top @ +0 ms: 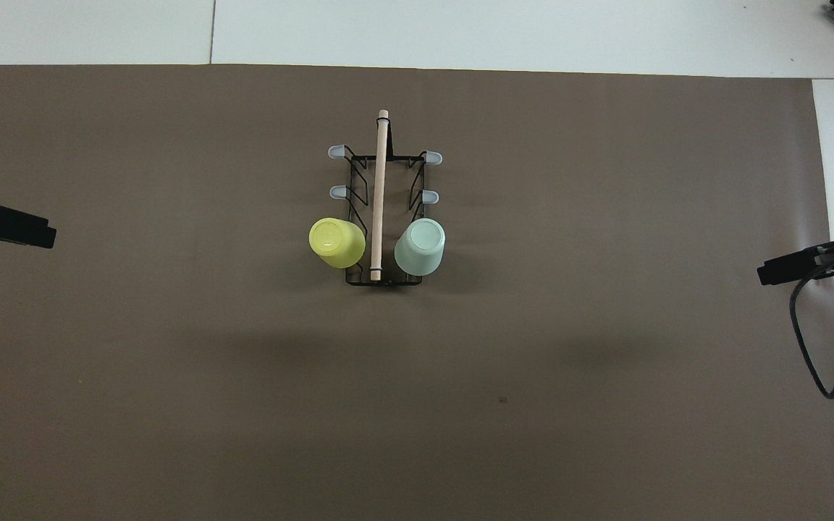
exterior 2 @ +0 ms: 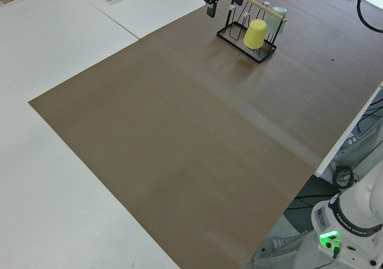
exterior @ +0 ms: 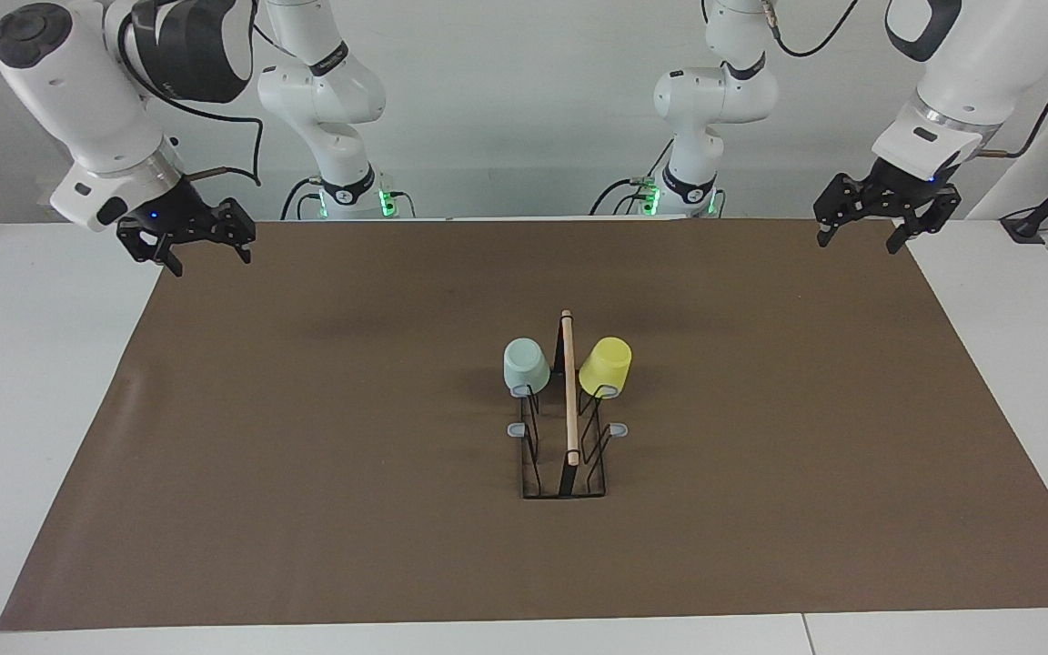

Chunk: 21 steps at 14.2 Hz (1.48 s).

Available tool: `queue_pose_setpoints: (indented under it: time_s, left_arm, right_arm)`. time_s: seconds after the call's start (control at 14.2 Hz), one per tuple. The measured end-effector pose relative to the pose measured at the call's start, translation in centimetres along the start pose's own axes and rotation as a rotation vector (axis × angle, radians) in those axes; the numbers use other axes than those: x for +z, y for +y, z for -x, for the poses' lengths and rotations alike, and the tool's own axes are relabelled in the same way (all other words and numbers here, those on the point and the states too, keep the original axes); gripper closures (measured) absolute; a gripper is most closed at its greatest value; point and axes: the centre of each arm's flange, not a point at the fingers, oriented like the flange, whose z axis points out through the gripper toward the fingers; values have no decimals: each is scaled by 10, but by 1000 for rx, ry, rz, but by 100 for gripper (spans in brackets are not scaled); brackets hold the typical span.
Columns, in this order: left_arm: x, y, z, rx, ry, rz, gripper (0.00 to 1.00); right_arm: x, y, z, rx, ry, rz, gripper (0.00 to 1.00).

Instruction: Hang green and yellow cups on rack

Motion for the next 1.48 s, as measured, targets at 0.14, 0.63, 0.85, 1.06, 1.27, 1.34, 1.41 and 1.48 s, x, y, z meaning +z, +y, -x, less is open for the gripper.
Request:
queue_pose_setpoints:
  time_s: [0.14,0.63,0.85,1.06,1.27,1.34,1.41,1.48]
  left_arm:
    - [0,0,0,0,0,1,0]
    - [0,-1,0,-2,0,1,0]
    - [0,-1,0,-2,0,1,0]
    - [0,-1,0,-2,0,1,0]
    - [0,-1,0,-2,0,1,0]
    - [0,-1,0,-2,0,1,0]
    - [0,-1,0,-2,0,1,0]
    - [0,-1,0,-2,0,1,0]
  right_arm:
    - [-8,-2,2,45,-7,-1,0]
    - [-63,-18,3,104,25,2,0]
    - [-88,-23,5,98,9,-6,0]
    - [-100,-41,10,122,-11,-7,0]
    - [-92,-57,5,150,-5,-4,0]
    - [-86,-58,2,149,-5,-4,0]
    - [-81,-60,0,145,-8,-4,0]
    - [-78,-63,-1,140,-12,-4,0]
